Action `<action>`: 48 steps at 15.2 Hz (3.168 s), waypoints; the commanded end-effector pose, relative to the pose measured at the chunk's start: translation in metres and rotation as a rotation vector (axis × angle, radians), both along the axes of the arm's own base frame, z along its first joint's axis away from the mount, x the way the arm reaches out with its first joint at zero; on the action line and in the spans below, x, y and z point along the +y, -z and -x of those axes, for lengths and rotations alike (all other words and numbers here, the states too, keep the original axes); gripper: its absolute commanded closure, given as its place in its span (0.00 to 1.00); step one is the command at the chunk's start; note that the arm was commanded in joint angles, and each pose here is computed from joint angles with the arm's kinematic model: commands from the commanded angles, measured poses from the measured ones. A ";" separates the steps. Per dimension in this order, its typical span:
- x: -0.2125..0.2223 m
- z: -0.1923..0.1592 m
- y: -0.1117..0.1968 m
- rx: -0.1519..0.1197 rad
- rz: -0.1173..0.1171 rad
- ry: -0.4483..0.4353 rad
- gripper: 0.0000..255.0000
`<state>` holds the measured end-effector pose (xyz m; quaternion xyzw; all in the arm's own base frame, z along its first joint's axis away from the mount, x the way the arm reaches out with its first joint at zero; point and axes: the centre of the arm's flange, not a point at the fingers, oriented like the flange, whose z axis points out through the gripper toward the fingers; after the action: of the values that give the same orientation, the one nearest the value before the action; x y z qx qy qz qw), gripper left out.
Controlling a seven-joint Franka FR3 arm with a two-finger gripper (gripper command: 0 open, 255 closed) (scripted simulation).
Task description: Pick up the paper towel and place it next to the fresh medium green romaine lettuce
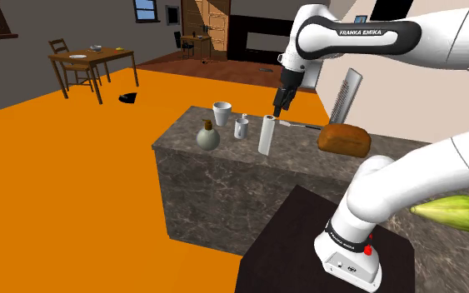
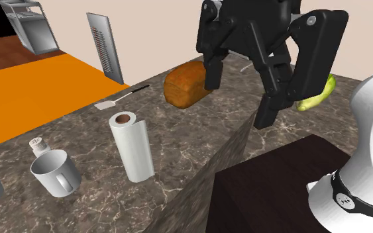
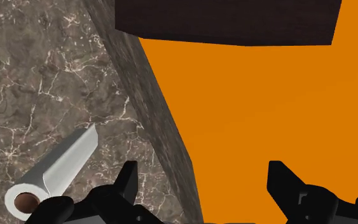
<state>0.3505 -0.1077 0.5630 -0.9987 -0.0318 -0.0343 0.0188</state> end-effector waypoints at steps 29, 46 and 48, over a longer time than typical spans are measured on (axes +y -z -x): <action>-0.191 -0.115 0.159 0.020 0.091 -0.096 0.00; -0.191 -0.115 0.149 0.020 0.091 -0.096 1.00; -0.191 -0.115 0.138 0.020 0.091 -0.096 1.00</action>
<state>0.4657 -0.2980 0.4201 -0.9962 -0.0810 -0.0221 -0.0249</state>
